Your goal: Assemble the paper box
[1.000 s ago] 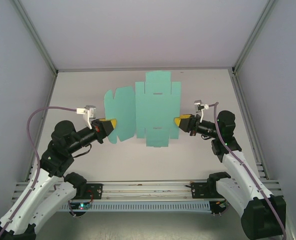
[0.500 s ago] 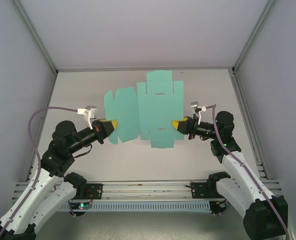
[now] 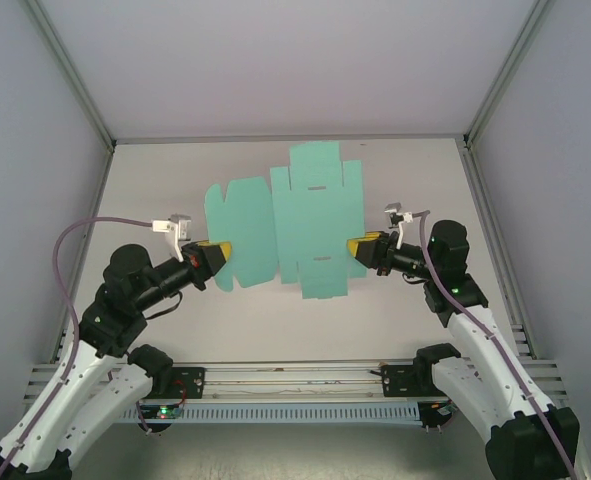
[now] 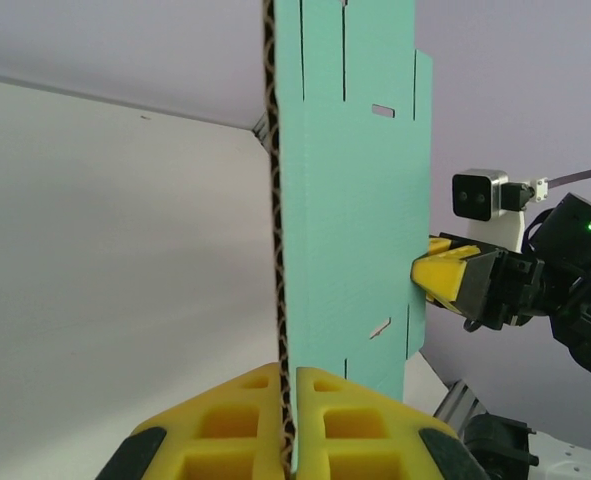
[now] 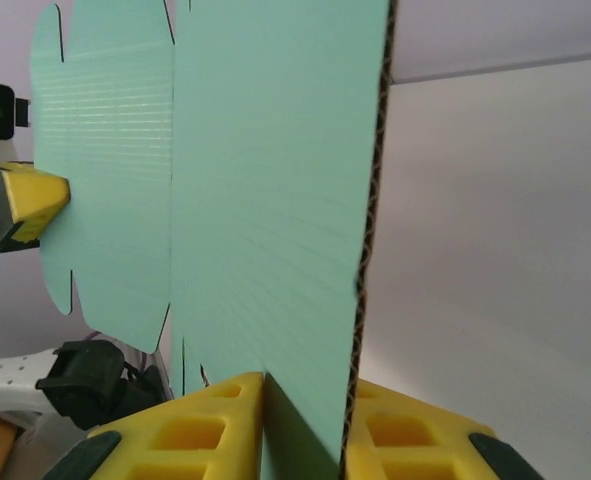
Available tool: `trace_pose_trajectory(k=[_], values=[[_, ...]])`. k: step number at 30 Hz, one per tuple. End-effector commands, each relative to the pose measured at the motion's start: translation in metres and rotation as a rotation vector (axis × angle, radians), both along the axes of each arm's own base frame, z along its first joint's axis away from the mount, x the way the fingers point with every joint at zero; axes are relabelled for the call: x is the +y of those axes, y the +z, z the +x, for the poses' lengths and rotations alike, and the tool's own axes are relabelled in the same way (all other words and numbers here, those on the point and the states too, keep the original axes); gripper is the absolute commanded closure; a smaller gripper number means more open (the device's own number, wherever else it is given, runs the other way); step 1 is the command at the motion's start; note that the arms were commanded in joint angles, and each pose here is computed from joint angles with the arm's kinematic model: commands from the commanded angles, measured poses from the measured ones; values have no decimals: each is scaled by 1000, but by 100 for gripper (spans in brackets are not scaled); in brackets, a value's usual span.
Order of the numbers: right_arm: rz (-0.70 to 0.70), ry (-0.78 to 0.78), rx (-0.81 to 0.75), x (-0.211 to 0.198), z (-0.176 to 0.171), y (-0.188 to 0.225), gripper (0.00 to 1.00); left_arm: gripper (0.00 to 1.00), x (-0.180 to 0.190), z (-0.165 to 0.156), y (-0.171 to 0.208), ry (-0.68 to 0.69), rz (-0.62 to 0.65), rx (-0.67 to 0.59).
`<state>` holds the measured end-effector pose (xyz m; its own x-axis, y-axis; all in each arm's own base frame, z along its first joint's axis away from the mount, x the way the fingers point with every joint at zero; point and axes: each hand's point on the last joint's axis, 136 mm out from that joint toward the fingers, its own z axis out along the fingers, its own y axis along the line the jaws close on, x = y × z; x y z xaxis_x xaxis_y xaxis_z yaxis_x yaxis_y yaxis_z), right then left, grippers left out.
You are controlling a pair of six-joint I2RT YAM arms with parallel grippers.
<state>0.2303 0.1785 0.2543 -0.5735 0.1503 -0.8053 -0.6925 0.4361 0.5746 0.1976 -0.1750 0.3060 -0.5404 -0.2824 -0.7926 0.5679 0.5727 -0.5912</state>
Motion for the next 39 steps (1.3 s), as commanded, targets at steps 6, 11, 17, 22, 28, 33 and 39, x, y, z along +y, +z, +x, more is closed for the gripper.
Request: trace_pose_trajectory(k=[6,11,17,22,28,33,39], values=[[44,33,-99,1,-2,30,90,100,4,1,-2,27,30,-13],[44,61,-94,6,-3,28,91,100,0,0,-2,3,17,-13],[-58,-28,-107,8,10,18,100,100,-2,5,-11,8,38,27],[-609,-436,-123,-39,46,-33,100,100,7,15,-34,81,93,101],[-1106,-646,-173,-60,72,-59,100,100,6,21,-69,99,108,189],[-1200,-702,-216,-38,96,-53,100,89,5,27,-100,118,104,256],[-1181,-447,-315,5,97,-74,100,46,39,32,-162,329,221,432]])
